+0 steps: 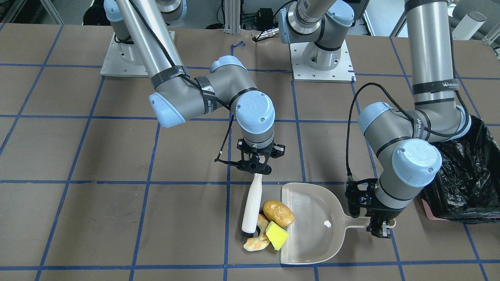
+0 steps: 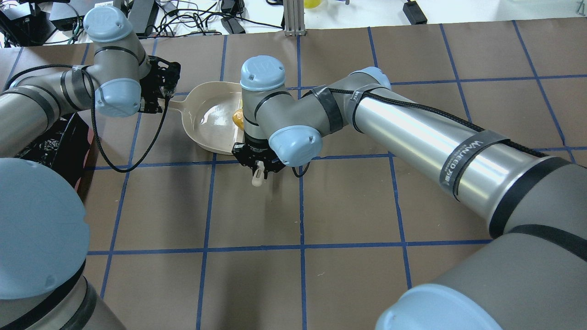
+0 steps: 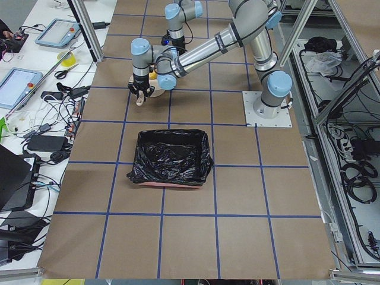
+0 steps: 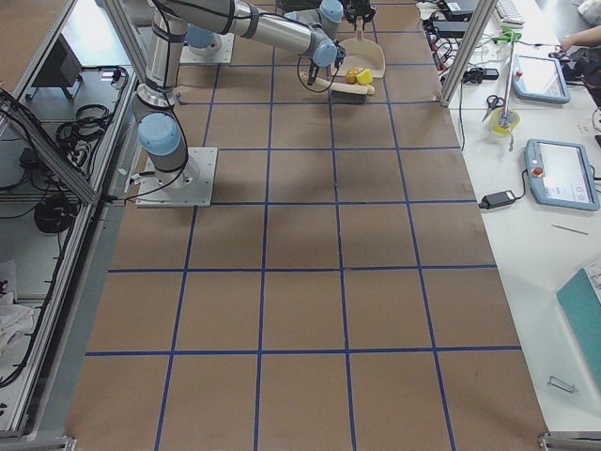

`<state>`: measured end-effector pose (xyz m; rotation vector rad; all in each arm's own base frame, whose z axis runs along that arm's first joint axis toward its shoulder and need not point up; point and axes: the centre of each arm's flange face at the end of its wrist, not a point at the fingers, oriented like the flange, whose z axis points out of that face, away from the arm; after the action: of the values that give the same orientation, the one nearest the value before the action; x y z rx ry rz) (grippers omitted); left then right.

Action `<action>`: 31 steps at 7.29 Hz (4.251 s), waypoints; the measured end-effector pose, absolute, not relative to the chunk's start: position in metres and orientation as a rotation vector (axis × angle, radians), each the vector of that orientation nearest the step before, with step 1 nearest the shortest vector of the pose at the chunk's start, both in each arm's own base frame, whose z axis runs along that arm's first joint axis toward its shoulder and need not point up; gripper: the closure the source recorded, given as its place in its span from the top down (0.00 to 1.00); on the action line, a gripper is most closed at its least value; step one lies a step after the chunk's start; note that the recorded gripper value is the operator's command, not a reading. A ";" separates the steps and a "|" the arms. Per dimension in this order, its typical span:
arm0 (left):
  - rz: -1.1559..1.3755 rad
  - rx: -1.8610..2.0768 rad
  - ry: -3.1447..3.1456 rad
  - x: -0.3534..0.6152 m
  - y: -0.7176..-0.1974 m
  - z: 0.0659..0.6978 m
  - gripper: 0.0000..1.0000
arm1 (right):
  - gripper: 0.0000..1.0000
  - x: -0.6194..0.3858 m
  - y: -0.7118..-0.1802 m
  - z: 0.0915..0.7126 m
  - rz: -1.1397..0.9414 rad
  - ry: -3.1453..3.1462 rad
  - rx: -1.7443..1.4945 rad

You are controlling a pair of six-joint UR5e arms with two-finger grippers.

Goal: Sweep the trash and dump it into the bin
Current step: 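Sweep the potato, sponge and bread into the dustpan with the right-held brush, then lift the loaded dustpan toward the black bin with the left while the right withdraws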

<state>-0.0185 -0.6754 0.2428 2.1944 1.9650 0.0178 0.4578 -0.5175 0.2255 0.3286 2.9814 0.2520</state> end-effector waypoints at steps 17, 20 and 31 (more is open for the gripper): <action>-0.058 2.205 1.998 -0.016 -0.675 0.246 0.00 | 0.00 0.482 -0.533 0.273 0.058 3.086 0.241; -0.114 2.209 2.024 -0.010 -0.676 0.250 0.00 | 0.00 0.425 -0.569 0.273 0.070 3.163 0.134; -0.781 2.136 2.433 0.156 -0.640 0.368 0.00 | 0.00 0.009 -0.599 0.302 0.219 3.167 0.029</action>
<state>0.1556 -0.6402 0.3684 2.1360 2.4326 -0.7813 0.0092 -0.5993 0.3020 0.0290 3.1668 0.2188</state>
